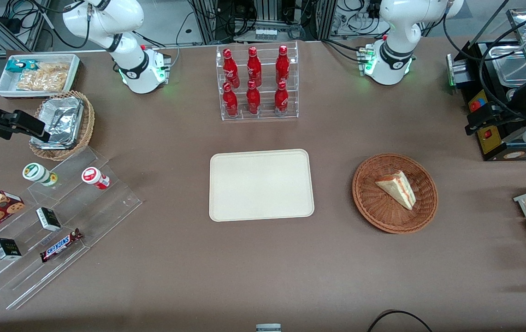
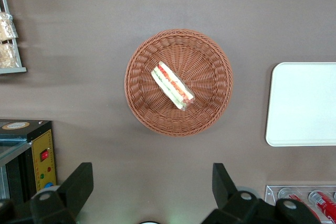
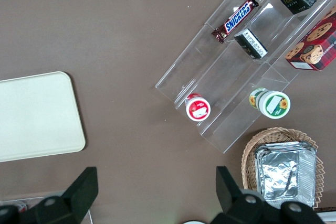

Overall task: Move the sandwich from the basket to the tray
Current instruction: 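Move the left gripper over the wrapped sandwich in the wicker basket, then lower the left gripper onto the wrapped sandwich and close it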

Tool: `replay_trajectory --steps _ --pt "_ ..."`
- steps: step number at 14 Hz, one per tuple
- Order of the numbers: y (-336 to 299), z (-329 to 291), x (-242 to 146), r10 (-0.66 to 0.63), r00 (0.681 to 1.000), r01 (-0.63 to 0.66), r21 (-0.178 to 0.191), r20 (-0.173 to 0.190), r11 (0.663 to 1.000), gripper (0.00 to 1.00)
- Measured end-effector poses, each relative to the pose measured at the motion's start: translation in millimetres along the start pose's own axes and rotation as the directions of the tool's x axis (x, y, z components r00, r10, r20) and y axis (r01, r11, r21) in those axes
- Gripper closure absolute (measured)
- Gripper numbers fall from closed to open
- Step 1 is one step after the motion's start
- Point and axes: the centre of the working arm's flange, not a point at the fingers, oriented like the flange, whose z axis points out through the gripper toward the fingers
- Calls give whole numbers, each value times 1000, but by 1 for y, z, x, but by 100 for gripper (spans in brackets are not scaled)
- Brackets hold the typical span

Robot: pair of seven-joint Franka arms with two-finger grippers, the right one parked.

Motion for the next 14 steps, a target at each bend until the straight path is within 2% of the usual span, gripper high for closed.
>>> replay_trajectory --steps 2,4,7,8,11,12,14 --pt "-3 0 0 -1 1000 1 29 2 1000 0" --pt "-5 5 1 -3 1000 2 41 12 999 0" --pt "-7 44 10 -24 997 20 49 72 999 0" --pt "-8 65 15 -42 996 38 50 77 998 0" --pt "-3 139 29 -155 987 153 51 43 987 0" --pt "0 160 30 -220 975 219 50 30 974 0" --pt "5 197 31 -375 927 375 36 -13 926 0"
